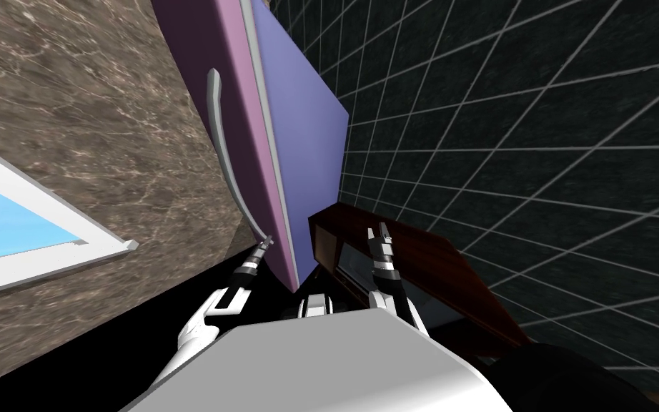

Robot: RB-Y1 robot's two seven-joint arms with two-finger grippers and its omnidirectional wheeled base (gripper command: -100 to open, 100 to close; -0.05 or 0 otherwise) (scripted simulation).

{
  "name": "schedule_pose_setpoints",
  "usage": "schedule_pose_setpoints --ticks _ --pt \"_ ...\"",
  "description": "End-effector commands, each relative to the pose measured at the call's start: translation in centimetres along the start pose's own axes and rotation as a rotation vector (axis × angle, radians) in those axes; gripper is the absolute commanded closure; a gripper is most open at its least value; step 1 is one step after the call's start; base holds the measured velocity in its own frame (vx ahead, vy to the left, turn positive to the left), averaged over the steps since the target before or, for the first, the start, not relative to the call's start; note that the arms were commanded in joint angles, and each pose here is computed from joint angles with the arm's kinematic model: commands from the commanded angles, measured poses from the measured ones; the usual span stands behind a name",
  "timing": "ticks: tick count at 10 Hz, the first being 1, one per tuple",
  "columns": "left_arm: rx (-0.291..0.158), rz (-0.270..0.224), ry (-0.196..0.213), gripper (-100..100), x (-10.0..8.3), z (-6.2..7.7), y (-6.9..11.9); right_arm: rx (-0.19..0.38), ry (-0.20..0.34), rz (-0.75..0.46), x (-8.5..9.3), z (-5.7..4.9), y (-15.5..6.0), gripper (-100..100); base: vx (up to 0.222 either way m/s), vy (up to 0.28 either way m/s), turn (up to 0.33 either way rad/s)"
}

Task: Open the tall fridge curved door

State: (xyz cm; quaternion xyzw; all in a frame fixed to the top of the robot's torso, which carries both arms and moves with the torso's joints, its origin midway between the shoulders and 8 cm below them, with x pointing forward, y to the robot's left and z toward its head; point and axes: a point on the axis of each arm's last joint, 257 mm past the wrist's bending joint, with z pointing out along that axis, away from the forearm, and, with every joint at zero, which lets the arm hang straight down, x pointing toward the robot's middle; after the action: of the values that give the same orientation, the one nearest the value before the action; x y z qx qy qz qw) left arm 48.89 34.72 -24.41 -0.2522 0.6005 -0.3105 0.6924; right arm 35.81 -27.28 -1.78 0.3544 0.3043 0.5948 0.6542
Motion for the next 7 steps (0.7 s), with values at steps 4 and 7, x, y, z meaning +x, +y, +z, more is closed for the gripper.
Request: schedule_pose_setpoints --ticks 4,7 --pt "-0.037 0.085 0.007 -100 -3.6 2.4 0.2 0.0 0.0 0.0 0.0 0.0 0.0 0 -0.039 -0.038 0.0" --pt "-0.062 0.129 0.004 -100 -5.7 3.6 0.2 0.0 0.0 0.0 0.0 0.0 0.0 0 -0.041 -0.037 0.001"
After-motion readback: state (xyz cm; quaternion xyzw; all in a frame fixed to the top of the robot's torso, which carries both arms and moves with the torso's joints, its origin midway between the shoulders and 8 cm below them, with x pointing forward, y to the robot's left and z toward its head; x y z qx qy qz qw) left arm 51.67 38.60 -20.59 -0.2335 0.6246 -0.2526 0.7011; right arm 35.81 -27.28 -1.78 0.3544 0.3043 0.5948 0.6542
